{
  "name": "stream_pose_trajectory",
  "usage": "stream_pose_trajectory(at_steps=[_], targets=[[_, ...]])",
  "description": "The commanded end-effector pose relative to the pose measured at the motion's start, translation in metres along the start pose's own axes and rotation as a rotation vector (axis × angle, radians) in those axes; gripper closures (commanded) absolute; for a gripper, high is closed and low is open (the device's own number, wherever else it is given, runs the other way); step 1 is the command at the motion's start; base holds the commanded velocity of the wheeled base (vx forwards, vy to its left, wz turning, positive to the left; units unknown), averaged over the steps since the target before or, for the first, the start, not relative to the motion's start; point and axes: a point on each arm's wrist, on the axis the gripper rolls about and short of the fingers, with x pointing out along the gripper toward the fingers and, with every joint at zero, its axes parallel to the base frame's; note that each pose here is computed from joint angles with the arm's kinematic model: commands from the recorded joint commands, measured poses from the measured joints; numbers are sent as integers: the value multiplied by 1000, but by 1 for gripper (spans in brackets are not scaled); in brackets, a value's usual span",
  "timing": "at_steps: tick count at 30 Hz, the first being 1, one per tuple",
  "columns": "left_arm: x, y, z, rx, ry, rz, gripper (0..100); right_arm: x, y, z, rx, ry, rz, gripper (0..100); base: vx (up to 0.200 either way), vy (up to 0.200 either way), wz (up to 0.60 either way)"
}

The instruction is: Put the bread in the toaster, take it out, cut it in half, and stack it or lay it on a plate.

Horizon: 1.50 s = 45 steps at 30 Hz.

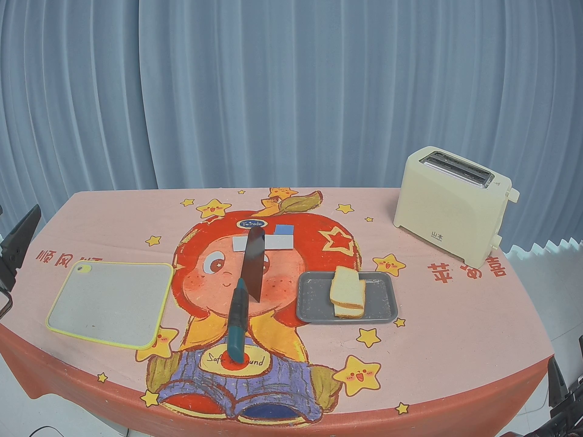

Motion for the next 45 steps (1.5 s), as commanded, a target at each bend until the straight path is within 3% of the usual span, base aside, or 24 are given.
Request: stream_pose_trajectory(at_steps=[1,8,25,28,45], targets=[[-21,-2,-4,4,-46,0,0,0,0,-5,0,1,0,0,0,0,0],[-48,-4,-22,5,-68,1,0,0,0,-5,0,1,0,0,0,0,0],[-101,-9,-55,-2,3,-3,0,0,0,-5,0,1,0,0,0,0,0],[-113,-10,-69,1,5,0,0,0,0,-5,0,1,0,0,0,0,0],[-115,-10,-94,-1,46,8,0,0,0,-5,0,1,0,0,0,0,0]])
